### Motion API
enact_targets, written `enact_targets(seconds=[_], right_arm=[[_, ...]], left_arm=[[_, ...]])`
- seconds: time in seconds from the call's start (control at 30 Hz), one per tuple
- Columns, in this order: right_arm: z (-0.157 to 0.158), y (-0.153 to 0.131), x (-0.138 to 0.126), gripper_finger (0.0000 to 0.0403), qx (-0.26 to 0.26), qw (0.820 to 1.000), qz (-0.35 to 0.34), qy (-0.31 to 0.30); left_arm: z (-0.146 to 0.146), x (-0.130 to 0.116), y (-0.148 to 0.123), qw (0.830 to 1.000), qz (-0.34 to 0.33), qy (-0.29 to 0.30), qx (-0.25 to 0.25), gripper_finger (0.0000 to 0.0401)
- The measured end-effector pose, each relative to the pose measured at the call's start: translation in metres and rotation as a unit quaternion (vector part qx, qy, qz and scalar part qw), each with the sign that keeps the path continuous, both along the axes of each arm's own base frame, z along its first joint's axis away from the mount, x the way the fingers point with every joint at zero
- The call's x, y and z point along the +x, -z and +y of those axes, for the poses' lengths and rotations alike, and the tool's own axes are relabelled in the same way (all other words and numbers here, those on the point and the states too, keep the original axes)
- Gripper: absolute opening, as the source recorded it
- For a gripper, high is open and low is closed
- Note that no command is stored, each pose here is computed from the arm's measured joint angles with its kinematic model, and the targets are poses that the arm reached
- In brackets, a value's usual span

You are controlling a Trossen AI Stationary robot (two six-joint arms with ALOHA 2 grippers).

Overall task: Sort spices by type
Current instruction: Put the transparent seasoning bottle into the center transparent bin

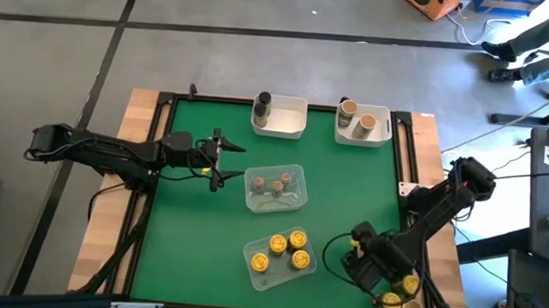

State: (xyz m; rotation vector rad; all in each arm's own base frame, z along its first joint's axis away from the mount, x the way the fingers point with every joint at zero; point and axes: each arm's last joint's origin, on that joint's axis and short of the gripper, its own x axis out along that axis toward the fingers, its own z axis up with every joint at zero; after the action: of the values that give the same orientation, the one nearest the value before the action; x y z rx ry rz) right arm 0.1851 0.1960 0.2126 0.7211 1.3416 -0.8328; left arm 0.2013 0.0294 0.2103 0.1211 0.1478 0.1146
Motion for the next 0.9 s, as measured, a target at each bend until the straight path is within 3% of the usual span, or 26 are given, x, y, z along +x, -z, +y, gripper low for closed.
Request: enact_targets(seconds=[0.33,0.47,0.7,0.9], right_arm=[[-0.003,0.031,-0.005,0.0351,0.029,0.999,0.002,0.025],[-0.005,0.041,-0.006,0.0308,0.034,0.998,-0.009,0.044],[-0.008,0.044,-0.007,0.0188,0.019,0.999,-0.019,0.047],[-0.005,0.041,-0.005,0.0182,0.025,0.998,-0.021,0.044]], left_arm=[[0.000,0.000,0.000,1.000,0.001,0.000,0.002,0.0314],[0.000,0.000,0.000,1.000,0.001,0.000,0.003,0.0314],[0.000,0.000,0.000,1.000,0.001,0.000,0.002,0.0314],[0.000,0.000,0.000,1.000,0.001,0.000,0.004,0.0314]])
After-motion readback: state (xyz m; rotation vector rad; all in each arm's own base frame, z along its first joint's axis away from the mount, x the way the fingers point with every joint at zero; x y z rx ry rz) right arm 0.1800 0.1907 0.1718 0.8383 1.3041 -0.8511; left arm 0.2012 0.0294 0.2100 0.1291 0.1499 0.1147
